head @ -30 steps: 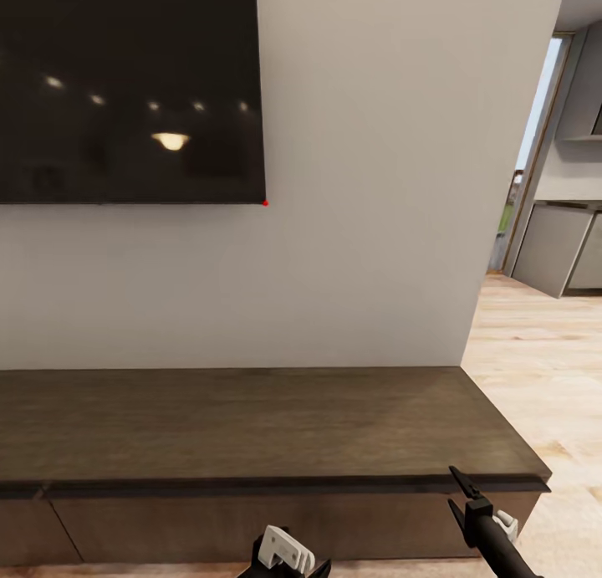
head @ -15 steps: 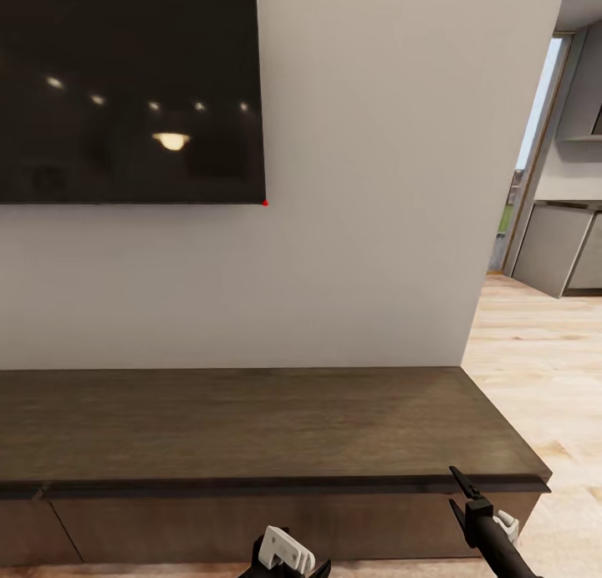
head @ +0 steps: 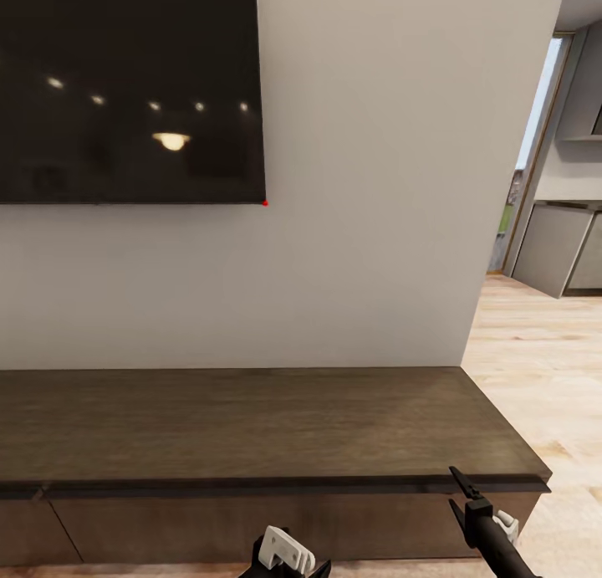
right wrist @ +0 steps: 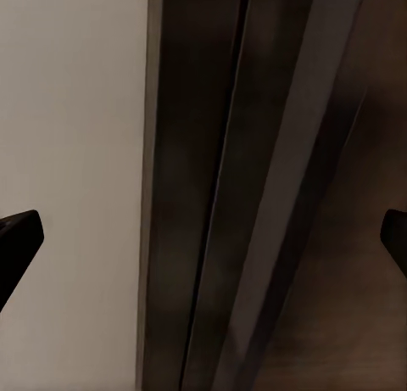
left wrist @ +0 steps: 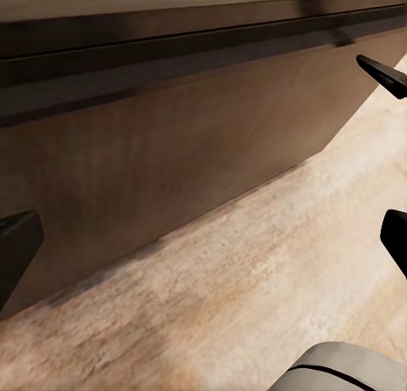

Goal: Place each of the two pumpkins and all three candles from the living room inside a cabinet in the living room (use any cabinet), then make sure every cabinet is closed, and position the cauldron so it is next to a table in the living room.

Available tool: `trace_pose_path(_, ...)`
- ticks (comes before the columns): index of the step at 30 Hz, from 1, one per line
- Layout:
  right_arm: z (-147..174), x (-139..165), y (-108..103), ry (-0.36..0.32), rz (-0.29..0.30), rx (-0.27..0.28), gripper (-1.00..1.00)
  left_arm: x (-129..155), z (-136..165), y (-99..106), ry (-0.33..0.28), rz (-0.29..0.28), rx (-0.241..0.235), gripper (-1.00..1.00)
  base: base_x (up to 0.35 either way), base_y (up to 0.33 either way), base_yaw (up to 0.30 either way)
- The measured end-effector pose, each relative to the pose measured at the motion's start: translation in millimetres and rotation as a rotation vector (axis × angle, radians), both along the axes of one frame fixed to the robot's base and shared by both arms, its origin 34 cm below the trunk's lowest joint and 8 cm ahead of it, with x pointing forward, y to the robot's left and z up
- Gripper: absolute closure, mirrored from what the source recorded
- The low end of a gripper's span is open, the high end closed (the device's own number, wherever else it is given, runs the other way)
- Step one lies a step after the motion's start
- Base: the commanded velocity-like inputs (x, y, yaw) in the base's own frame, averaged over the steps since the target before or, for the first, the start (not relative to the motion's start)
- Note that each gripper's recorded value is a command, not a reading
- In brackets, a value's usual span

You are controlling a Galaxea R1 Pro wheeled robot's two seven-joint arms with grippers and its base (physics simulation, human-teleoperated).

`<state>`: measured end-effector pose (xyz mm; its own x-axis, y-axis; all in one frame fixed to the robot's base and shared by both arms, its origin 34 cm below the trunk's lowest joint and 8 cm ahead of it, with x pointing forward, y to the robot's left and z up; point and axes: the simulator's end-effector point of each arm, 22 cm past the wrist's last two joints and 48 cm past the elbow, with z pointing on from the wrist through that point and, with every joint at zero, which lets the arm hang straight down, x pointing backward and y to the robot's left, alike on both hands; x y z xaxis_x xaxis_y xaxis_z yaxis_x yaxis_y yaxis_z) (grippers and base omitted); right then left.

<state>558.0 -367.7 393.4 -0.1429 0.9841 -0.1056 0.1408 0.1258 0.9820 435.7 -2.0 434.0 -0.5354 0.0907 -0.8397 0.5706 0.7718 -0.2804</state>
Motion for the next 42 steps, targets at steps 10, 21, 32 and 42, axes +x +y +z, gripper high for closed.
trace_pose_path(10,-4.4,-0.7,-2.6,0.021,-0.008,-0.001,-1.00,0.0,0.0,0.0,0.000,0.000,0.000,-1.00,0.000,0.000,0.000)
trace_pose_path(21,-5.5,-1.0,-2.5,0.025,-0.009,-0.001,-1.00,0.0,-0.1,0.2,0.000,0.000,0.001,-1.00,0.000,0.000,0.000)
trace_pose_path(32,-5.4,-0.8,-2.5,0.025,-0.009,-0.001,1.00,0.1,0.0,0.2,0.000,0.000,0.000,-1.00,0.026,0.000,0.000)
trace_pose_path(42,-6.1,-1.1,-2.3,0.027,-0.008,-0.006,1.00,0.1,0.0,0.1,-0.001,0.000,0.000,-1.00,0.001,0.000,0.000)
